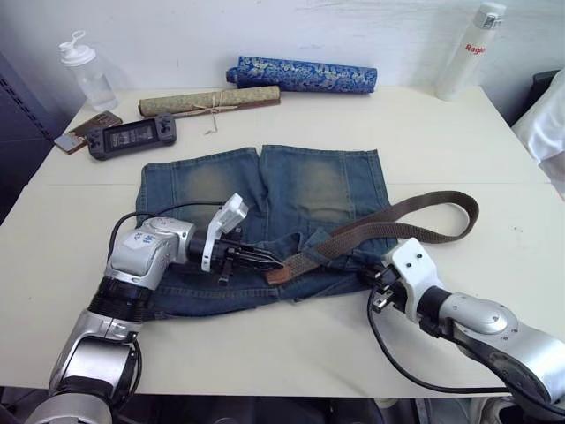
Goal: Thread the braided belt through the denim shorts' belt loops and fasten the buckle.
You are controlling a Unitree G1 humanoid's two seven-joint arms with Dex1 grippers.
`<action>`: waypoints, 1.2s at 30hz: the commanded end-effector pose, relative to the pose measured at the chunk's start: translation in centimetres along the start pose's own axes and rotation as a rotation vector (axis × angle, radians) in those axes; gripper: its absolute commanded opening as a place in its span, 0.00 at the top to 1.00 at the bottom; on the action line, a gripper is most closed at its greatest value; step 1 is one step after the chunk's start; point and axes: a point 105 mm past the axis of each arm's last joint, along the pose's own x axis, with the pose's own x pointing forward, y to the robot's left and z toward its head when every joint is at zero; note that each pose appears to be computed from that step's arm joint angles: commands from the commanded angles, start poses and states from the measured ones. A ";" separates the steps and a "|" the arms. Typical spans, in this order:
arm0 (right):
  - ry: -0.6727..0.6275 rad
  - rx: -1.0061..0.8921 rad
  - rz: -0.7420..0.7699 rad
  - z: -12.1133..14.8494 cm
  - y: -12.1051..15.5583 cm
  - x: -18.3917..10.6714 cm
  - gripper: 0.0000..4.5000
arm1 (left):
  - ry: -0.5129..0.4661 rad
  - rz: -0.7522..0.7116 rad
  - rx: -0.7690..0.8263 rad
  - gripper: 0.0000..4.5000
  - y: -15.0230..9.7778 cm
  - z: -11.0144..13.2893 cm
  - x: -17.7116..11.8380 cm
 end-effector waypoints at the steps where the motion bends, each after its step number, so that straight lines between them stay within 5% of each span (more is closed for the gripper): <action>1: 0.197 0.001 -0.218 -4.4 -5.3 -0.7 0.99 | -0.060 0.010 0.056 1.00 -0.7 1.9 -1.0; 7: 0.173 0.002 -0.239 -4.0 -6.1 -0.9 0.99 | -0.068 0.019 0.061 1.00 -0.7 1.9 -1.0; 13: -0.044 0.246 -0.163 -0.1 -4.8 -0.5 0.99 | -0.075 0.013 0.063 1.00 -0.7 1.9 -0.5; 21: -0.235 0.546 0.034 4.6 -4.6 -3.1 0.17 | -0.082 0.001 0.063 1.00 -0.7 1.8 0.2; 23: -0.324 0.638 0.234 6.8 -3.1 -4.6 0.02 | -0.087 -0.004 0.064 1.00 -0.7 1.8 0.5; 27: -0.391 0.875 0.521 9.4 1.0 -5.6 0.02 | -0.099 -0.014 0.068 1.00 -0.7 2.0 1.0; 36: -0.298 1.250 0.535 8.8 5.6 -0.8 0.02 | -0.122 -0.030 0.061 1.00 -1.2 2.3 1.2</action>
